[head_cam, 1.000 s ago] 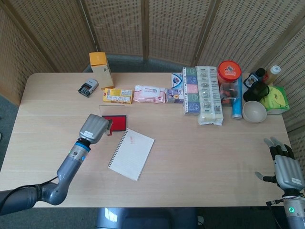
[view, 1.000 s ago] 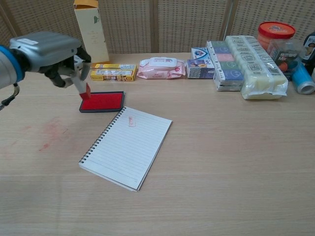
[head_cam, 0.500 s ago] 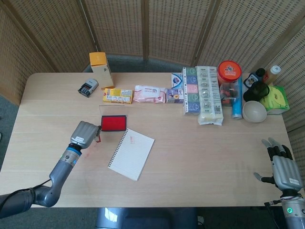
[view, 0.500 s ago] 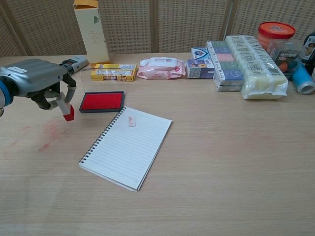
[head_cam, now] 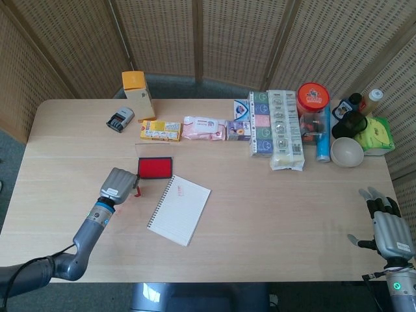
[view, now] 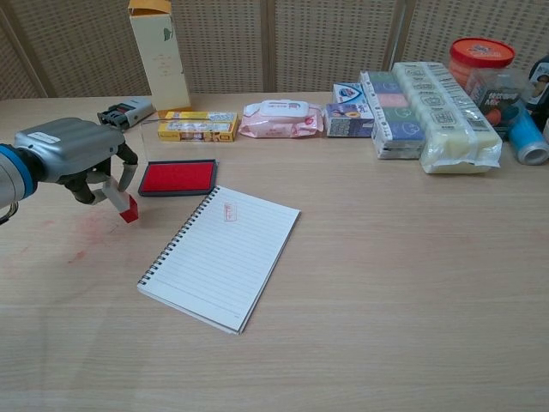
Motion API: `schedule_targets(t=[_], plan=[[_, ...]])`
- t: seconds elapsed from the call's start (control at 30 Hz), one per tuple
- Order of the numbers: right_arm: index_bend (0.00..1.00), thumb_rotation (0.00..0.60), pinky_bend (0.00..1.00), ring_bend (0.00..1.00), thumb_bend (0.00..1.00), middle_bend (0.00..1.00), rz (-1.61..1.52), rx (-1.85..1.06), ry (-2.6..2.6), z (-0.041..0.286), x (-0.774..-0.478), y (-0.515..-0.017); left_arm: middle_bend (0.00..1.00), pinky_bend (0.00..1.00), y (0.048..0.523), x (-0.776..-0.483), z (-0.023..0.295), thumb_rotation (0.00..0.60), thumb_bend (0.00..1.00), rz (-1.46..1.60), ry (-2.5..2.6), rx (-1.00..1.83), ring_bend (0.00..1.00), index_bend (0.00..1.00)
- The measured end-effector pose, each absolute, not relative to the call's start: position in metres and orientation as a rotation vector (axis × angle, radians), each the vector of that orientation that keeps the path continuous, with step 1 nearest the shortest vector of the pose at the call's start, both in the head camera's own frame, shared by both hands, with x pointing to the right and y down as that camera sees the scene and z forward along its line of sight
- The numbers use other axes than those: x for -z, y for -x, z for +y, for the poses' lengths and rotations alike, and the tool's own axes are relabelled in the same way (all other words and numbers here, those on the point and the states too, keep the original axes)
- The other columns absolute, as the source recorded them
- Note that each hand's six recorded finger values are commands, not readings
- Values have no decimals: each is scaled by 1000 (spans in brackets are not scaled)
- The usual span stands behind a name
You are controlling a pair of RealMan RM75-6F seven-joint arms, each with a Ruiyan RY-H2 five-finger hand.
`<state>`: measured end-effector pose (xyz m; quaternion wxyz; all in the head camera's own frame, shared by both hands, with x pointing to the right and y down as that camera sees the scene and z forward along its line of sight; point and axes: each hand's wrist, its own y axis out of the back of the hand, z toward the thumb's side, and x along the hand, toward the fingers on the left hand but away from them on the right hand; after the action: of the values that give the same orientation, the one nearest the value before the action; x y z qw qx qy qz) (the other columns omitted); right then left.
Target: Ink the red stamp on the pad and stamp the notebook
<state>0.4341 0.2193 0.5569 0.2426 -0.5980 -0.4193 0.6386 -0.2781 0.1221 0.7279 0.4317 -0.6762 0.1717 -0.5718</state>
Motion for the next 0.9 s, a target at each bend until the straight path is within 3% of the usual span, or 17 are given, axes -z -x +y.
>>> schedule_targets(t=[0.7, 0.9], plan=[[0, 600, 0, 0, 68, 0, -1152, -1747, 1640, 219, -555, -435, 1000, 1000, 274, -730, 122, 600, 310, 402, 1642, 1458, 1000, 642], [0, 600, 0, 0, 69, 0, -1155, -1745, 1643, 219, -555, -435, 1000, 1000, 274, -730, 122, 600, 285, 397, 1630, 1470, 1000, 592]])
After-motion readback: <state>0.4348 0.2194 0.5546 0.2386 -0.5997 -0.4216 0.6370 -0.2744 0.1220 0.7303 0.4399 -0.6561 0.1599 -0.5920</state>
